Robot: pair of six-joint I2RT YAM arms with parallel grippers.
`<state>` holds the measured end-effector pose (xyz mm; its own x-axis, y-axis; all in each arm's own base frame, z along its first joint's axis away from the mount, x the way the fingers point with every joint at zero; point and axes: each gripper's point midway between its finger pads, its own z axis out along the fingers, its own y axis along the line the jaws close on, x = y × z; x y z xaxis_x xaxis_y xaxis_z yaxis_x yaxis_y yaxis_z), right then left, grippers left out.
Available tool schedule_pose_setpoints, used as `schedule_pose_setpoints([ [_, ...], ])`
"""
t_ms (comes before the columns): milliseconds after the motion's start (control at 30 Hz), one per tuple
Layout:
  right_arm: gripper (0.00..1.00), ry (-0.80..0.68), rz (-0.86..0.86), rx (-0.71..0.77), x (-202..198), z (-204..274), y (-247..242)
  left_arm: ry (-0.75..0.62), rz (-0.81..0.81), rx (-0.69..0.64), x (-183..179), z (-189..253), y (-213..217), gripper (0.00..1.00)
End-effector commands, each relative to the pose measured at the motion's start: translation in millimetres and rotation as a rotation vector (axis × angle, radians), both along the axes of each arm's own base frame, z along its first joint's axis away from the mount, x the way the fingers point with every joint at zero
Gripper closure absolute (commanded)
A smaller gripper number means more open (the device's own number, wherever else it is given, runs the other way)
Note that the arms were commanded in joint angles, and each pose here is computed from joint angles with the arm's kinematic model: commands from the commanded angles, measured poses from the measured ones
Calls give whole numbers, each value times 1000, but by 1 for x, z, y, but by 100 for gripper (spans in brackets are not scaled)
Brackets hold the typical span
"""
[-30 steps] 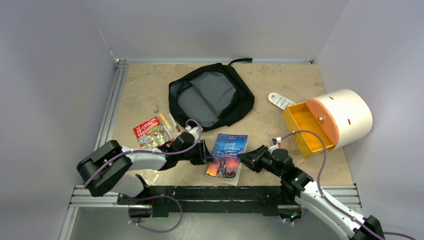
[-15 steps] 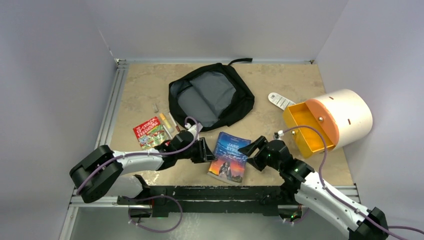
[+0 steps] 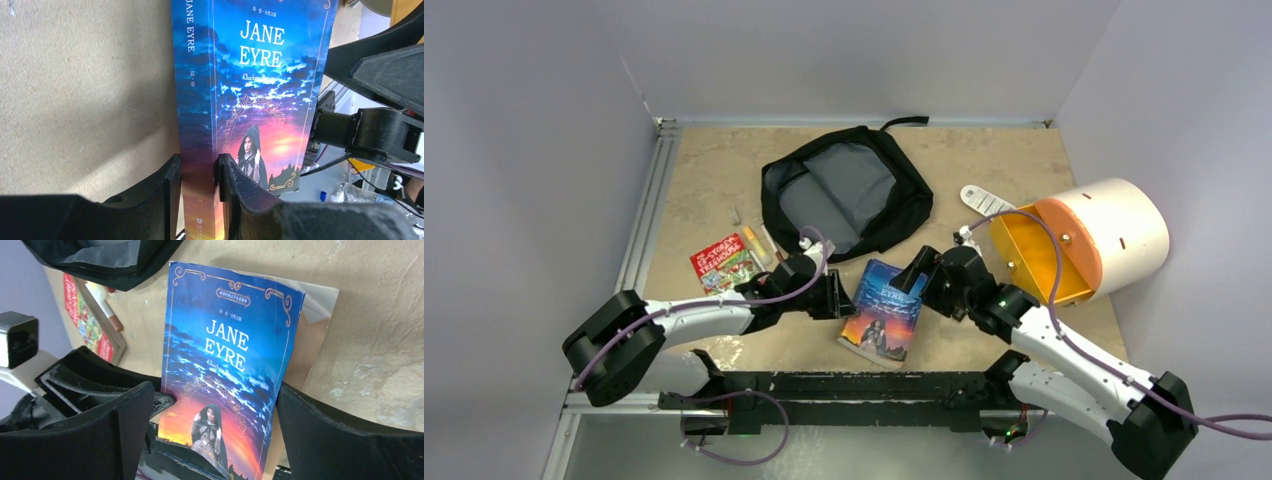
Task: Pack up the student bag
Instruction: Pick up the book from the center of the board.
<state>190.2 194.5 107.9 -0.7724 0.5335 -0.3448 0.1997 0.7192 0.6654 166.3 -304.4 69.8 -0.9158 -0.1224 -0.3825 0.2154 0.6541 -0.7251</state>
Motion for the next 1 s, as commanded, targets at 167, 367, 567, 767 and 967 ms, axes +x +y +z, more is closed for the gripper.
schedule_pose_setpoints([
  [167,7,-84,-50,-243,22,33,-33,-306,-56,-27,40,75,-22,100],
  [367,5,-144,-43,-162,31,69,-19,-488,-116,10,56,108,-26,100],
  [567,4,-135,65,-78,38,83,16,-592,-193,47,62,122,-32,100],
  [767,4,-55,84,-88,47,75,32,-618,-255,61,59,124,-39,100],
  [967,3,-32,73,-100,55,71,37,-623,-296,50,52,123,-44,100],
])
